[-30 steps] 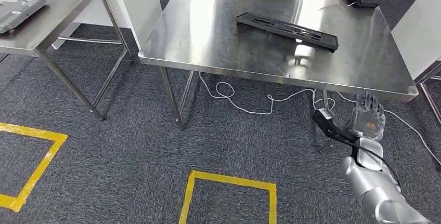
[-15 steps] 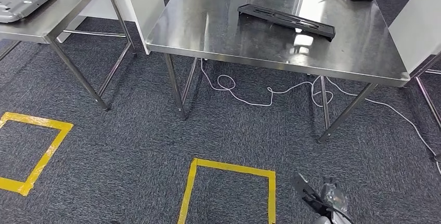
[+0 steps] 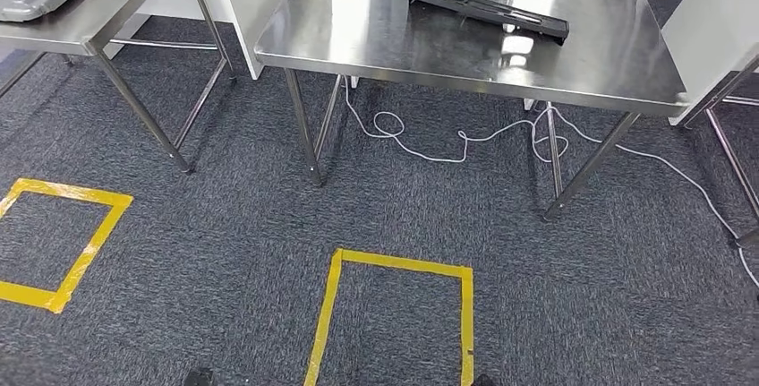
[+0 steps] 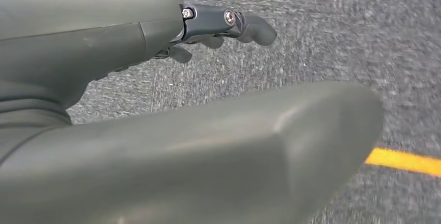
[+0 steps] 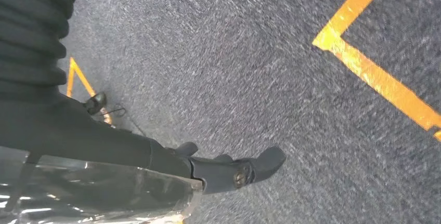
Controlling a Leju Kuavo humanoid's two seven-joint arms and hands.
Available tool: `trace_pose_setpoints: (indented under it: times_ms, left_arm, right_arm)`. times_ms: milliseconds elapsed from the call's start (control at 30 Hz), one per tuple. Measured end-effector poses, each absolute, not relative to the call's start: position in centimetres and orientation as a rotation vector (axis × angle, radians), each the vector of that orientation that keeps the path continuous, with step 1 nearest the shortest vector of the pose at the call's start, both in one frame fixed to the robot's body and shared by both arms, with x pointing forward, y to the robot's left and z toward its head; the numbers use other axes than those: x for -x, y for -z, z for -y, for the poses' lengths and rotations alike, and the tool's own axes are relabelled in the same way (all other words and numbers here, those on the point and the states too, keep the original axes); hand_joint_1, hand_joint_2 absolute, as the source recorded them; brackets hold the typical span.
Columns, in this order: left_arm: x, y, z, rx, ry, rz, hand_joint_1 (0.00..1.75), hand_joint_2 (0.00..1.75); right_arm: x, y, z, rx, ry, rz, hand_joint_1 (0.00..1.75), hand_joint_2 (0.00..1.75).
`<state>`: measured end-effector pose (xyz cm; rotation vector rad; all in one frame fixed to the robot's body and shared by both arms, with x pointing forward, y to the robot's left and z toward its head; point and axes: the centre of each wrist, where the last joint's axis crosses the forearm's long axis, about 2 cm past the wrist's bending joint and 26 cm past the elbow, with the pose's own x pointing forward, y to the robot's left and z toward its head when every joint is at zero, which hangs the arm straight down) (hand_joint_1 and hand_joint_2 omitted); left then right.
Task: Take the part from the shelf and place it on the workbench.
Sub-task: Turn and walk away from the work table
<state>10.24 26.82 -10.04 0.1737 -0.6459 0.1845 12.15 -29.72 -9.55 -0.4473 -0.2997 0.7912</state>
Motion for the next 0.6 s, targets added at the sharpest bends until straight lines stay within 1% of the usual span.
trace_pose_setpoints:
  times_ms: [167,333,600]
  left_arm:
    - [-10.5,10.0,-26.6,-0.169,-0.163,0.646,0.0,0.0]
    - [-11.0,9.9,-26.5,-0.169,-0.157,0.652,0.0,0.0]
    - [-11.8,9.6,-26.0,-0.159,-0.15,0.664,0.0,0.0]
  right_arm:
    - [-11.0,9.9,28.7,0.366,-0.706,0.291,0.0,1.75]
    - [-10.5,10.0,28.6,0.336,-0.597,0.282,0.0,1.75]
    - [-9.9,10.1,28.8,0.322,-0.52,0.27,0.0,1.75]
